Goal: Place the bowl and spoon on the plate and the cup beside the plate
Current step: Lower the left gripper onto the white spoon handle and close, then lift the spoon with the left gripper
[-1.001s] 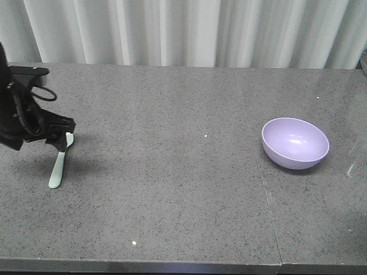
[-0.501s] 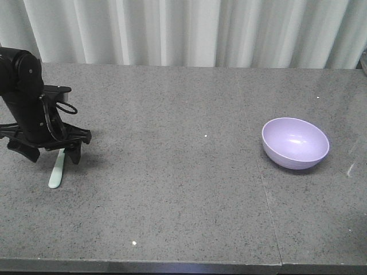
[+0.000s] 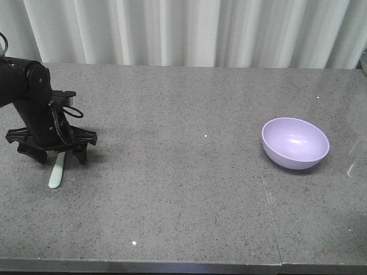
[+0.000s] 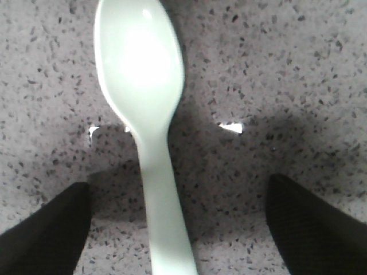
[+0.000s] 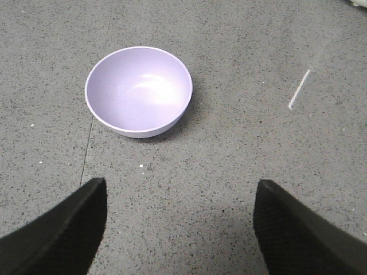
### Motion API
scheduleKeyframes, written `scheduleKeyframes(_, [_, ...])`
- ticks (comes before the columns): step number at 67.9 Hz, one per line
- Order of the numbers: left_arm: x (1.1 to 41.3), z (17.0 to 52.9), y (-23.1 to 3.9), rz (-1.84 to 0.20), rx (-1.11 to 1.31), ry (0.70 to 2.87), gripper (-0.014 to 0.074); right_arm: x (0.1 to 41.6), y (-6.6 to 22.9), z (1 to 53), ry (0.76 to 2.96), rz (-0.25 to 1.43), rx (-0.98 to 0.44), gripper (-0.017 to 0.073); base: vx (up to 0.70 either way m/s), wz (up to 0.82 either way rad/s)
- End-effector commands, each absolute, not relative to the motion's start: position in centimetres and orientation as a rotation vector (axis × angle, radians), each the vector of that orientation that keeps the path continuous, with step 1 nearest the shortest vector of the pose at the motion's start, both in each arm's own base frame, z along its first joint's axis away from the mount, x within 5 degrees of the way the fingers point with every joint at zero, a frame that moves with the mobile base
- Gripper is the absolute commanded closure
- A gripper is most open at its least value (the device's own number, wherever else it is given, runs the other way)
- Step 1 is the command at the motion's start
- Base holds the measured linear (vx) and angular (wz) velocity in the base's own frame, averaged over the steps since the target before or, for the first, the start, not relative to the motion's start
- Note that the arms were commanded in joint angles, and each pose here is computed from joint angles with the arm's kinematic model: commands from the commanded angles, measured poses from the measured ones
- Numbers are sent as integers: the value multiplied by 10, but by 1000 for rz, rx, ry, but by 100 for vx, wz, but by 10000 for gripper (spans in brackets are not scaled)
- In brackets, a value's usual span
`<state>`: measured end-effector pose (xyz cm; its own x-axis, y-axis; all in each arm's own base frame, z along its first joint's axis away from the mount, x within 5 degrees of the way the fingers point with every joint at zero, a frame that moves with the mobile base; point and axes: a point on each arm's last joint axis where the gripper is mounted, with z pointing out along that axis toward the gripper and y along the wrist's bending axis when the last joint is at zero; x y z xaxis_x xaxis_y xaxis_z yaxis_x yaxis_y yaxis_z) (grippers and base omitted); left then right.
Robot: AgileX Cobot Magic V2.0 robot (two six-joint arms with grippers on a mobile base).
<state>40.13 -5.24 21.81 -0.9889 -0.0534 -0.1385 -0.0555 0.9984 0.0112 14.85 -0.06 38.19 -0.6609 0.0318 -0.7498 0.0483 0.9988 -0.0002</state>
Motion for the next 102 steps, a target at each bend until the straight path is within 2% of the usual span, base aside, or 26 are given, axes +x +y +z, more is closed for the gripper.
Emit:
scheduleKeyframes(1, [403,240,-54,5,-91,2921,6,150,-2,397,2197,-30,53,32,0,0])
scheduleKeyframes(17, [404,236,-54,5,-106,2934,20,150,-1,396,2198,-26,52,32,0,0])
scheduleKeyframes(26, [404,236,-54,3,-128,2933,85,150,-1,396,2198,-26,52,32,0,0])
scheduleKeyframes(36, [404,236,-54,3,-128,2933,209,150,-1,396,2198,-26,52,32,0,0])
scheduleKeyframes(51, [404,236,-54,2,-130,2928,451,150,-1,397,2197,-26,52,32,0,0])
scheduleKeyframes(65, [404,236,-54,6,-133,2925,598,150,-1,397,2197,-27,51,32,0,0])
scheduleKeyframes(80, [399,250,-52,27,-90,2904,601,150,-1,397,2197,-27,51,32,0,0])
scheduleKeyframes(102, [356,342,-46,-25,-81,2685,601,150,-1,397,2197,-25,51,32,0,0])
